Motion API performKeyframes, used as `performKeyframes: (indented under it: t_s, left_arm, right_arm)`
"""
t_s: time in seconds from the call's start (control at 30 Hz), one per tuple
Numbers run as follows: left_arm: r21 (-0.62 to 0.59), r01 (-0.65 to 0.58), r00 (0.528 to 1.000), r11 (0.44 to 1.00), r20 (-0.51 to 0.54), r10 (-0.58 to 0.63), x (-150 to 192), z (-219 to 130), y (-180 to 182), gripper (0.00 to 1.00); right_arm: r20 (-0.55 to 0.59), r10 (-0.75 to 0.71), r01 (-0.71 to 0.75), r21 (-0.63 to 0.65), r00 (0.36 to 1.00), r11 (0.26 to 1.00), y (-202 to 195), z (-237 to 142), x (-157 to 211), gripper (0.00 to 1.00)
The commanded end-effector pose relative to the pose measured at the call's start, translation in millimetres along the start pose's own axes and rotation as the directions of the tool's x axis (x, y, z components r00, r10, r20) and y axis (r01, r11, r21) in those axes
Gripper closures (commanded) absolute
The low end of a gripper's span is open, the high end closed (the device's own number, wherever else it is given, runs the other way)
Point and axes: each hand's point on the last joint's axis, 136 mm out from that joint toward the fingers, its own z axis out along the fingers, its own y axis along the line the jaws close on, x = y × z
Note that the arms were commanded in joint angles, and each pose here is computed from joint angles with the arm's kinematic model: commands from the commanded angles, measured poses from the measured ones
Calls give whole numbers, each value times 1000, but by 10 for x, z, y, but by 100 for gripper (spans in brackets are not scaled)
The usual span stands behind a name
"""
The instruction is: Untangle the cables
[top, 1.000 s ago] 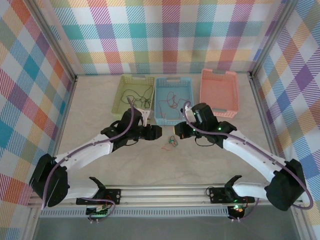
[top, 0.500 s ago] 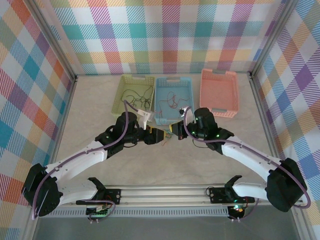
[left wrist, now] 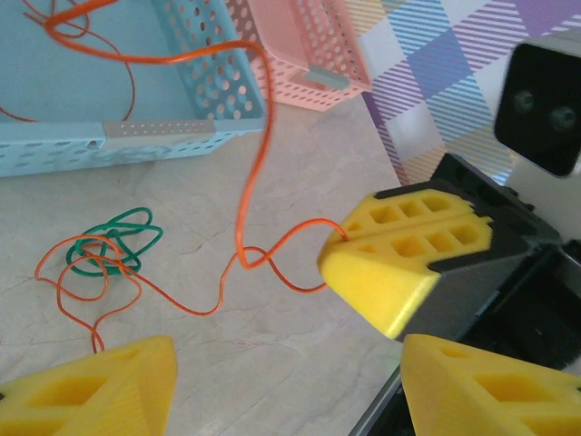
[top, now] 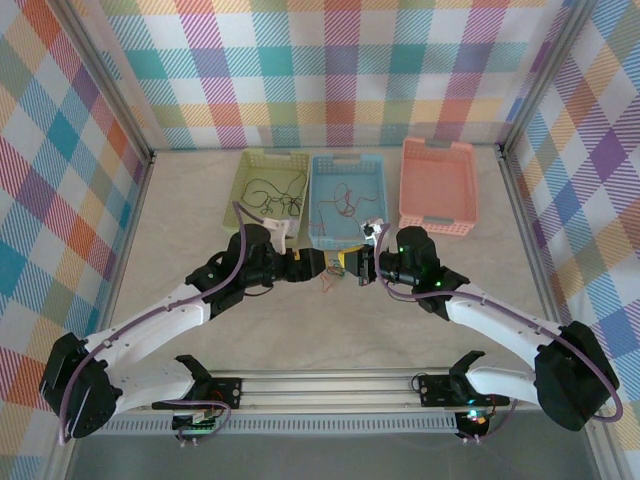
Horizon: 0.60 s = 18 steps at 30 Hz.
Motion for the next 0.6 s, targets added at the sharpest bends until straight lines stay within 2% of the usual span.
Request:
performKeyframes:
  t_s: [0.0, 0.17, 0.23, 0.37, 0.47, 0.5, 0.53, 0.57]
  left_arm:
    - [27, 44, 999, 999, 9, -44, -139, 72, -156, 34]
    - [-47, 47, 998, 998, 37, -46, -247, 228, -24, 36]
    - [-62, 44, 998, 997, 37, -42, -288, 303, -9, 40]
    - [-54, 35, 999, 998, 11, -35, -330, 436, -49, 66]
    - [-90, -8, 999, 996, 45, 12, -452, 384, -59, 86]
    - [-106, -23, 997, 994, 64, 30, -506, 343, -61, 95]
    - [-115, -33, 996, 993, 77, 42, -546, 305, -74, 100]
    - [-112, -49, 995, 993, 85, 59, -588, 264, -125, 100]
  right_arm:
    - [52, -36, 39, -60, 998, 997, 128, -46, -114, 100]
    - [53, -43, 46, -63, 998, 997, 126, -45, -97, 100]
    - [49, -46, 49, -71, 998, 996, 136, -43, -87, 100]
    - [51, -58, 62, -72, 997, 995, 142, -53, -79, 100]
    - [60, -76, 81, -84, 995, 993, 171, -74, -85, 100]
    - [67, -87, 93, -92, 994, 991, 189, -84, -87, 100]
    - [71, -95, 101, -95, 993, 990, 194, -91, -79, 100]
    - [79, -108, 116, -98, 991, 988, 201, -102, -78, 100]
